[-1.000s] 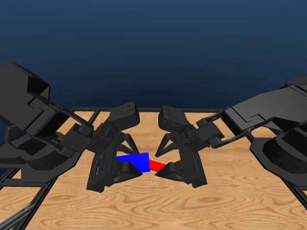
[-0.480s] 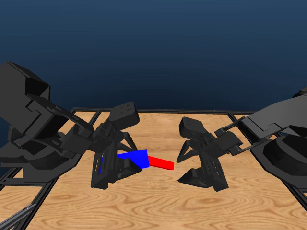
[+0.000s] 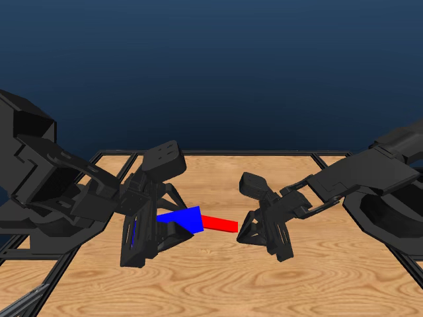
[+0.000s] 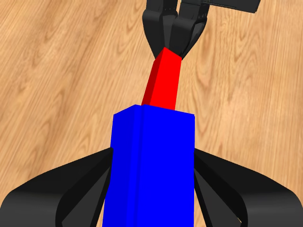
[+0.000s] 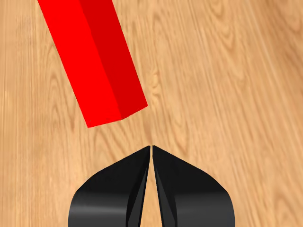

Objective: Insert peg into socket

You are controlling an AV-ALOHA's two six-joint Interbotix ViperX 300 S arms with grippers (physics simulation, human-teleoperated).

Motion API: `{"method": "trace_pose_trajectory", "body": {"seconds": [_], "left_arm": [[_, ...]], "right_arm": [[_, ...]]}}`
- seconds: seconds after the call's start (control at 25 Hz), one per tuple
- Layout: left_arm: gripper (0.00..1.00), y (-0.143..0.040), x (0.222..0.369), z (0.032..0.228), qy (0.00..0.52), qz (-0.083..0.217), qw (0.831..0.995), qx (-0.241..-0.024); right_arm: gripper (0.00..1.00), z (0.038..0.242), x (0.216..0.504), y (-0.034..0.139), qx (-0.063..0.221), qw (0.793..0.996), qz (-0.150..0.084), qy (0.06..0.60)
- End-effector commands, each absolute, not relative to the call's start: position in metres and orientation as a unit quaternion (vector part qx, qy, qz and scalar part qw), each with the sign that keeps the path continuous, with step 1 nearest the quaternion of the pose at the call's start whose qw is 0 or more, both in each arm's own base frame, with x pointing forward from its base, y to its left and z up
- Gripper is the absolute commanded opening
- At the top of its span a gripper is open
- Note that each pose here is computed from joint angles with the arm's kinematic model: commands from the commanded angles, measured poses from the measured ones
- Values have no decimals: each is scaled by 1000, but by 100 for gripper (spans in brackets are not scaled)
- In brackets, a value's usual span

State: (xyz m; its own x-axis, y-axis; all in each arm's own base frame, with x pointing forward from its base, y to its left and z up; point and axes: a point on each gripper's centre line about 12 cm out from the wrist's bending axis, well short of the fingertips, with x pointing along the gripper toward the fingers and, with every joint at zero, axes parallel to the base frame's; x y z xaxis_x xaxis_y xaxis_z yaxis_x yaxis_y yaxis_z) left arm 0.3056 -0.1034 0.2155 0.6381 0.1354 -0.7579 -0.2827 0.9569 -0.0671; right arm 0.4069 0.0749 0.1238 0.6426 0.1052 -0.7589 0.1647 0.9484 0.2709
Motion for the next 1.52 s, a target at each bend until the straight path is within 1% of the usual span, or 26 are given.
{"method": "trace_pose_trajectory", "body": {"seconds": [0.04,0.24,0.36,0.44,0.48,0.52,0.6,0.64,0.68,0.72,0.76,0.88,0.92,0.96,1.0,1.08,1.12,1.16,1.2,1.24,1.28,1.36,1.4,1.44,1.48,1.52], "left_arm": [[0,-108,312,239,381,108,912,-104],[0,-109,312,227,394,115,907,-92],[0,-109,314,231,389,113,909,-100],[0,-107,313,220,397,114,906,-98],[0,-108,314,222,396,113,906,-100],[0,-112,314,222,396,106,907,-99],[0,-107,316,219,401,115,903,-105],[0,-111,316,222,395,100,907,-103],[0,-111,318,229,389,103,909,-112],[0,-108,316,215,406,111,902,-99],[0,-106,316,211,410,114,899,-104],[0,-112,318,219,408,104,902,-99],[0,-114,320,229,394,97,908,-107],[0,-109,315,220,406,105,901,-109],[0,-111,318,217,403,99,904,-102],[0,-115,320,229,399,99,906,-101],[0,-112,318,216,411,102,901,-94],[0,-112,319,219,403,97,905,-100],[0,-115,316,211,417,98,899,-88],[0,-115,317,220,408,98,902,-100],[0,-115,316,221,408,97,902,-101],[0,-116,312,214,417,96,899,-92],[0,-119,311,219,416,101,899,-91],[0,-114,311,213,416,102,898,-100],[0,-111,310,225,404,86,905,-104],[0,-112,312,212,419,106,897,-95]], "right_arm": [[0,162,433,82,150,927,20,343],[0,181,450,88,119,940,40,318],[0,197,457,93,106,945,49,306],[0,208,462,96,100,948,54,297],[0,202,462,96,96,945,52,307],[0,205,465,98,93,947,55,303],[0,209,471,99,91,949,57,297],[0,210,475,101,90,950,59,293],[0,210,479,103,89,950,61,292],[0,207,481,104,86,950,61,295],[0,208,486,106,84,950,62,293],[0,198,499,106,86,948,59,300],[0,194,503,105,86,948,57,302],[0,194,508,106,89,948,57,300],[0,188,513,107,89,947,56,304],[0,183,524,111,88,947,58,305],[0,179,529,113,88,946,58,306],[0,174,532,112,85,944,56,314],[0,172,533,112,85,942,55,319],[0,168,532,110,87,941,53,323],[0,169,532,111,88,941,53,322],[0,165,525,108,91,938,49,331],[0,165,522,107,92,937,48,334],[0,163,518,105,94,935,46,339],[0,162,513,102,96,933,43,343],[0,159,506,100,99,931,40,349]]}}
